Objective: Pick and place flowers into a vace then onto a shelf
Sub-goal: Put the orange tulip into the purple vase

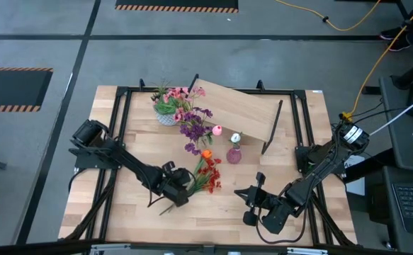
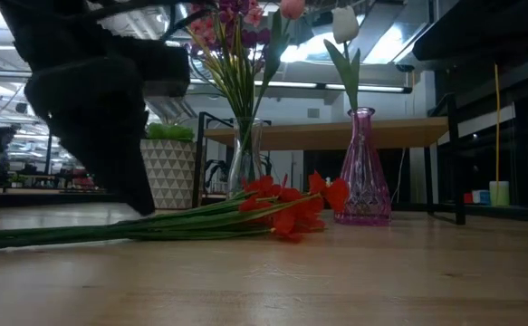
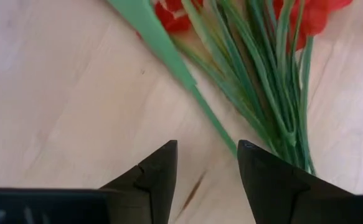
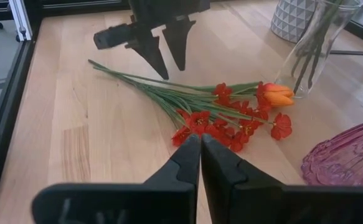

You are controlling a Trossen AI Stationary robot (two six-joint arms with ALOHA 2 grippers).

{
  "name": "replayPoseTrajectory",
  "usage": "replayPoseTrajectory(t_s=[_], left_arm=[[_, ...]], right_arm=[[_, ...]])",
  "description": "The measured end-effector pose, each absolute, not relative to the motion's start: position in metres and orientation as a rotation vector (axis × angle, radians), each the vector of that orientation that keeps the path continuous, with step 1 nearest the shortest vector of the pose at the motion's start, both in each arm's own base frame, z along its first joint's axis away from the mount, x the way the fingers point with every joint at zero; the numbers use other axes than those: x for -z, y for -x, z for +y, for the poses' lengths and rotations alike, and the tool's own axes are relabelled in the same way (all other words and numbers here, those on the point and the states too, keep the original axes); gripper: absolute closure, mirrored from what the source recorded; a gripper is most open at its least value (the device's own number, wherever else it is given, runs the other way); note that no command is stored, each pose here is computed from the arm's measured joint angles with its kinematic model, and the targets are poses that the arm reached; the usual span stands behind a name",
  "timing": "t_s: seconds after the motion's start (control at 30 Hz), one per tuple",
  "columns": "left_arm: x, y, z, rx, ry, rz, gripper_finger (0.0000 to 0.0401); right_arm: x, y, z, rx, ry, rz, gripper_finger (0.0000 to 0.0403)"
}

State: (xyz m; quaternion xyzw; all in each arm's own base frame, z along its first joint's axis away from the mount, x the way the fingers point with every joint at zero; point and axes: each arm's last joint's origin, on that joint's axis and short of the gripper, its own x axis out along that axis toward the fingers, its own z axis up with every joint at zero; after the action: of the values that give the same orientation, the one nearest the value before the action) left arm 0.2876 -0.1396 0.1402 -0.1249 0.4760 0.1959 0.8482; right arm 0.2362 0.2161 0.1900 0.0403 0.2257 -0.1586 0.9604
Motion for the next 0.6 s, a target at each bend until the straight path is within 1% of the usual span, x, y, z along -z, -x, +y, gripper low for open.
replayPoseTrajectory(t_s=[0.2, 0.6], left_arm=[[-0.1474, -0.2881, -0.1394, -0.402, 0.267, 0.969, 0.0240], [-0.1462, -0.2912, -0.1413, -0.397, 0.266, 0.938, 0.0244]], right_arm=[[-0.1900, -0.2361, 0.2160, 0.322, -0.084, 0.457, 0.0384], [-0.1900, -0.2361, 0.2160, 0.322, -0.085, 0.457, 0.0384]])
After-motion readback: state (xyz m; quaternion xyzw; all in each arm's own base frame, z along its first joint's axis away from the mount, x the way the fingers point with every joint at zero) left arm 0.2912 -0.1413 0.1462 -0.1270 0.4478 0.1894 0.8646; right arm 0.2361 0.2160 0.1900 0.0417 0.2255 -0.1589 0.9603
